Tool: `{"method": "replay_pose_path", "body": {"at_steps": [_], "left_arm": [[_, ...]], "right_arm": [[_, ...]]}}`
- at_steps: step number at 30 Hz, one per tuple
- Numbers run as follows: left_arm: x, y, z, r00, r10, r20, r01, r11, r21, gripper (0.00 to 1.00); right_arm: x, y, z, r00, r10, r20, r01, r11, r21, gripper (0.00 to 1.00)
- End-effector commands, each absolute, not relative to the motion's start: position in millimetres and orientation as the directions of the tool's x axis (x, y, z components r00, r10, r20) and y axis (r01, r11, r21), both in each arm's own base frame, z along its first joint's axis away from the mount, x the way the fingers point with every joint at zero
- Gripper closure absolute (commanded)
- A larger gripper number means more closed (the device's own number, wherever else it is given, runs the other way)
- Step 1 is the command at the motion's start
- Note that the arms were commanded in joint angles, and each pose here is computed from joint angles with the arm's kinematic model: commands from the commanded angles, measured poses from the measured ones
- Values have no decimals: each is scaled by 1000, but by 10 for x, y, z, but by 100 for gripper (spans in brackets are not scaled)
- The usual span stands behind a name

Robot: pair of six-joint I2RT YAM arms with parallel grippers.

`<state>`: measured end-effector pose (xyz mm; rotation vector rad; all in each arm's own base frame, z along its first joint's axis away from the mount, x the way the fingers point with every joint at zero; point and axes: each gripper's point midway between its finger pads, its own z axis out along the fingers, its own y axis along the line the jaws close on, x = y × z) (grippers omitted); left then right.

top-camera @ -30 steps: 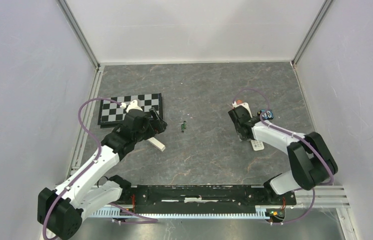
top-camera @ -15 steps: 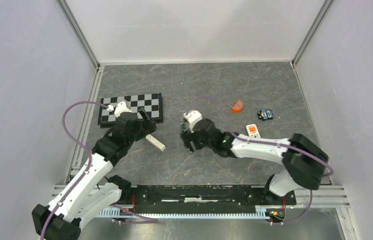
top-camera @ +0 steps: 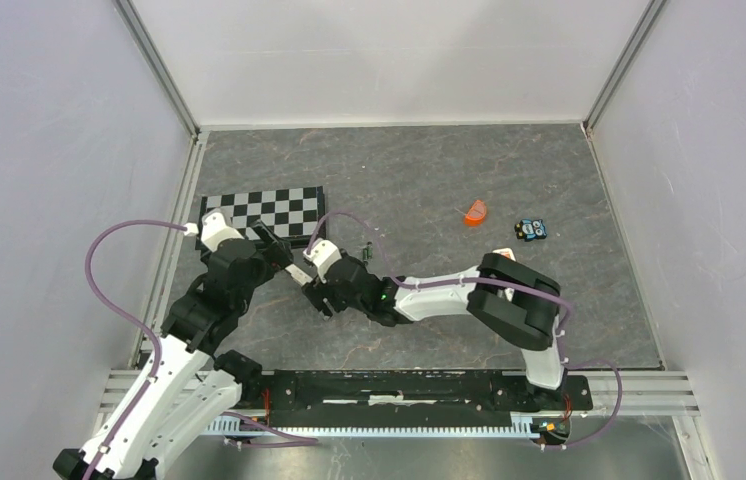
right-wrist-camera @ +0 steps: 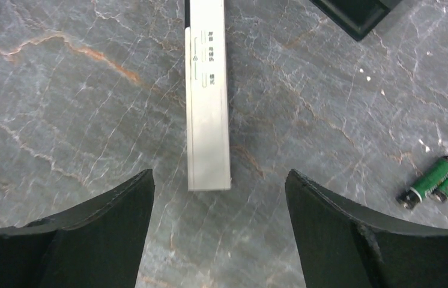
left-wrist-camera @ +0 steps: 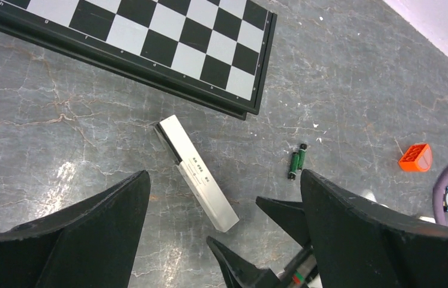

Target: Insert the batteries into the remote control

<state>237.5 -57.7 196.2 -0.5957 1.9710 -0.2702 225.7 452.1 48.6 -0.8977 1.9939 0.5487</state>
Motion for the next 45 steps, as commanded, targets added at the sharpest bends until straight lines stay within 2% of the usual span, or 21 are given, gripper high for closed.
{"method": "replay_pose_path", "body": {"at_steps": [1,4,9,12,14,20,25,28,30,34,38,40,43,45], "left_arm": [[2372,-488,2078,-324,-528,-785,-317,842,-436,0],[2350,-462,2069,-318,-536,-782,-330,836,-439,0],[2315,-368,2089,-281,-550,-787,-362,820,-444,12],[2256,-211,2135,-215,-559,-801,-404,798,-448,14],[2220,-158,2185,-183,-564,-806,-405,790,-461,14],[2143,-87,2231,-164,-567,-807,-418,781,-463,11],[2135,-116,2204,-177,-577,-798,-413,779,-472,9],[2134,-137,2183,-188,-584,-790,-414,776,-475,5],[2135,-157,2164,-196,-588,-785,-412,775,-478,3],[2140,-190,2127,-209,-597,-775,-411,772,-484,0],[2141,-197,2107,-212,-600,-771,-413,770,-486,0],[2142,-197,2108,-212,-600,-772,-412,771,-486,0],[2142,-210,2091,-221,-599,-770,-411,773,-484,0],[2153,-237,2076,-231,-598,-767,-403,777,-484,0]], "right_arm": [[2408,4828,641,-289,-356,-889,-789,615,10,20],[2416,4917,574,-268,-384,-883,-806,592,-13,30],[2429,4872,505,-225,-411,-883,-801,594,-73,43],[2419,4835,534,-192,-404,-894,-805,586,-91,55],[2416,4831,521,-179,-416,-891,-811,575,-106,57],[2391,4897,408,-169,-454,-875,-836,537,-117,52],[2402,4883,493,-174,-431,-885,-825,555,-107,69],[2406,4849,560,-163,-423,-891,-821,559,-115,75],[2394,4829,593,-157,-423,-893,-824,554,-118,74],[2379,4832,483,-162,-460,-873,-833,537,-129,50],[2379,4888,306,-191,-486,-853,-840,530,-114,47],[2374,4899,260,-210,-482,-851,-841,533,-95,52],[2397,4869,305,-222,-464,-858,-833,547,-80,71],[2428,4804,422,-210,-446,-870,-819,567,-93,78]]}}
